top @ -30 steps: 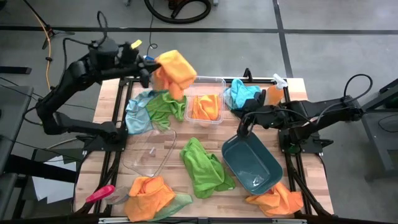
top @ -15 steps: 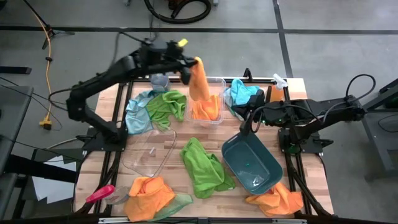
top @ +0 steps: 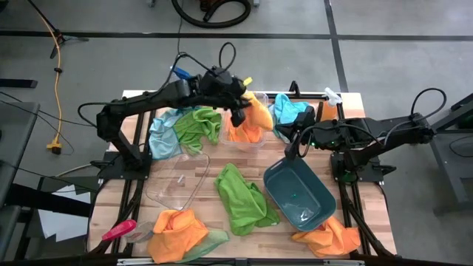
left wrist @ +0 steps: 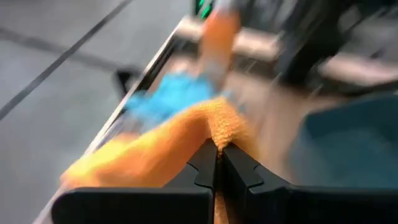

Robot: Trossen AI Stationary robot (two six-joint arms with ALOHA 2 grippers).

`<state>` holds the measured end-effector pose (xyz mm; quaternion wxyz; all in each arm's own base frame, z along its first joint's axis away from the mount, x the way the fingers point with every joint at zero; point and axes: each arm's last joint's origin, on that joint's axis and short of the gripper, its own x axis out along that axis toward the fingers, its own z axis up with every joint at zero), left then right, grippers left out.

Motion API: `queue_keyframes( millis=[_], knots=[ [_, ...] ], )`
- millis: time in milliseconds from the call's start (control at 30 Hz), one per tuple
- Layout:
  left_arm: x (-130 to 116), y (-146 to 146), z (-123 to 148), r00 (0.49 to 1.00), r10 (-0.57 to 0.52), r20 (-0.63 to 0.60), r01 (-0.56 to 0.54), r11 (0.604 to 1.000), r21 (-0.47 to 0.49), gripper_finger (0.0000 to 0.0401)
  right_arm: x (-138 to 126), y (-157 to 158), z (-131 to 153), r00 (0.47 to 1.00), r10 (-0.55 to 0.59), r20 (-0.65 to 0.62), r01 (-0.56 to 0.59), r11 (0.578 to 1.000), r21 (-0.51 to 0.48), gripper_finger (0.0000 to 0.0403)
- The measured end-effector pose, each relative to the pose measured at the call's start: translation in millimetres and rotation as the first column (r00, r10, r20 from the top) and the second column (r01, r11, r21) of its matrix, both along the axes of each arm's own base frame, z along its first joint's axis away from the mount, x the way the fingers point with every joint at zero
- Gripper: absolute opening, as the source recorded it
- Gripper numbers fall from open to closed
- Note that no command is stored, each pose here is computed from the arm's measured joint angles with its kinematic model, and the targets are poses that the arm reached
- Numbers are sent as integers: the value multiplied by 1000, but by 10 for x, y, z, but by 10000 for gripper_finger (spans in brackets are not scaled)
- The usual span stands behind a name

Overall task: Sort microfiber towel by color & place in baskets
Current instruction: Put the microfiber towel into the top transparent bin

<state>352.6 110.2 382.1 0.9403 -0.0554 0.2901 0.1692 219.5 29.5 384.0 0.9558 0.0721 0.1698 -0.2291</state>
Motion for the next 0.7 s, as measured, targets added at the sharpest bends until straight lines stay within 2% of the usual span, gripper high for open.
queue_keyframes(
  millis=[233,400,533,700],
  knots=[
    [-346,114,-8,963,159,-216,-147,987,73,0,-2,-7,1,1000,-26,2,26,1000,-12,0],
    [-494,142,-68,882,279,-381,-207,954,218,0,-4,-13,3,999,-44,4,44,999,-21,0],
    [-415,132,-74,901,248,-355,-173,958,231,0,-8,-20,5,997,-71,8,71,997,-34,0],
    [-132,44,-95,955,165,-246,-97,959,266,0,-10,-25,7,996,-90,12,90,995,-40,0]
  ],
)
